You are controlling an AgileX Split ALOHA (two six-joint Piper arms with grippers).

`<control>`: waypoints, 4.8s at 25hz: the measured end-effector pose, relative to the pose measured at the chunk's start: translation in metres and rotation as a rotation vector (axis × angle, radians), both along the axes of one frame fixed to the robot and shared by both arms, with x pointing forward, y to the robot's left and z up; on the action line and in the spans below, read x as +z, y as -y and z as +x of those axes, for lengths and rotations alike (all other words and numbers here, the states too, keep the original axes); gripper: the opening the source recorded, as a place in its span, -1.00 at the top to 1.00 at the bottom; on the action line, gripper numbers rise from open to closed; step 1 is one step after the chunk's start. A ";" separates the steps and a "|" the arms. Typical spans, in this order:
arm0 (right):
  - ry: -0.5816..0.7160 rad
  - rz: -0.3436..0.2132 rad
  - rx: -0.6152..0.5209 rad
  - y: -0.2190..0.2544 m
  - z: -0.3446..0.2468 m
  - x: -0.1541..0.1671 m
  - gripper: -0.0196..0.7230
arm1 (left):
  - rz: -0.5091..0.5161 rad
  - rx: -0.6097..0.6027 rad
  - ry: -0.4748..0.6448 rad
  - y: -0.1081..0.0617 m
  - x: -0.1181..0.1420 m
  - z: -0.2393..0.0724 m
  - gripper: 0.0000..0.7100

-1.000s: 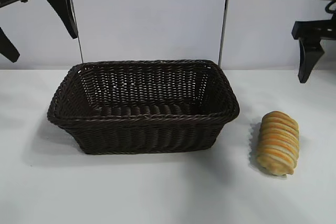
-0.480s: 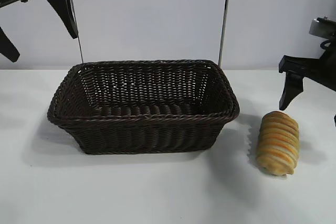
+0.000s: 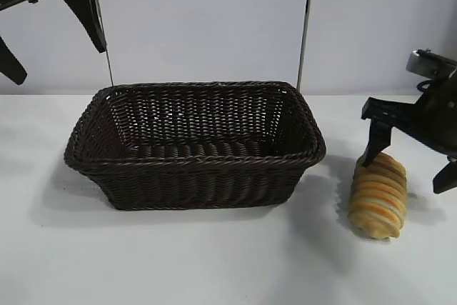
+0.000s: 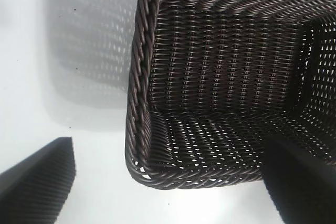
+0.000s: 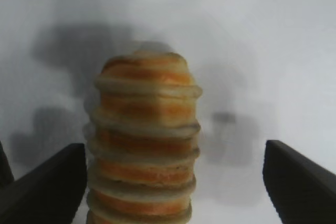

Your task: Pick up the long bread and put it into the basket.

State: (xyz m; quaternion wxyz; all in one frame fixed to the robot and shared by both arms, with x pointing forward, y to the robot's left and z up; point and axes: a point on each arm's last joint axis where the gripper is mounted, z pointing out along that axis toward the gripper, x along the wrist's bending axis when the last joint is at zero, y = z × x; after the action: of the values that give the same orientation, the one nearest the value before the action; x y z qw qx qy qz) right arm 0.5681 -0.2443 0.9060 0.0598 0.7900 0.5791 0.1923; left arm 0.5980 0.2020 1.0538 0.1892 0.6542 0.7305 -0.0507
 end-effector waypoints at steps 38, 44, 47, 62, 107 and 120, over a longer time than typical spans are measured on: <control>0.361 -0.319 0.900 -0.080 0.046 0.151 0.72 | 0.000 0.000 0.000 0.000 0.000 0.000 -0.96; 0.516 -0.479 1.281 -0.110 0.049 0.139 0.72 | 0.000 0.000 -0.001 0.000 0.000 0.000 -0.96; 0.509 -0.499 1.419 -0.123 0.054 0.115 0.72 | 0.000 0.000 -0.001 0.000 0.000 0.000 -0.96; 0.515 -0.478 1.571 -0.181 0.050 0.051 0.72 | 0.001 -0.002 -0.007 0.000 0.000 -0.001 -0.96; -0.014 -0.093 0.365 -0.052 0.051 0.165 -0.92 | 0.000 0.001 0.003 0.000 0.000 0.000 -0.96; -0.018 -0.088 0.358 -0.052 0.051 0.165 -0.92 | -0.001 0.002 0.007 0.000 0.000 0.001 -0.96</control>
State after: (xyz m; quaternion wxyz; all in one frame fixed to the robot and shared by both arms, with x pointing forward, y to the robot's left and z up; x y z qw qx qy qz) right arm 0.6187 -0.1920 1.0713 0.0538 0.6727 0.7188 0.1670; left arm 0.5986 0.2019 1.0540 0.1921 0.6535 0.7306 -0.0486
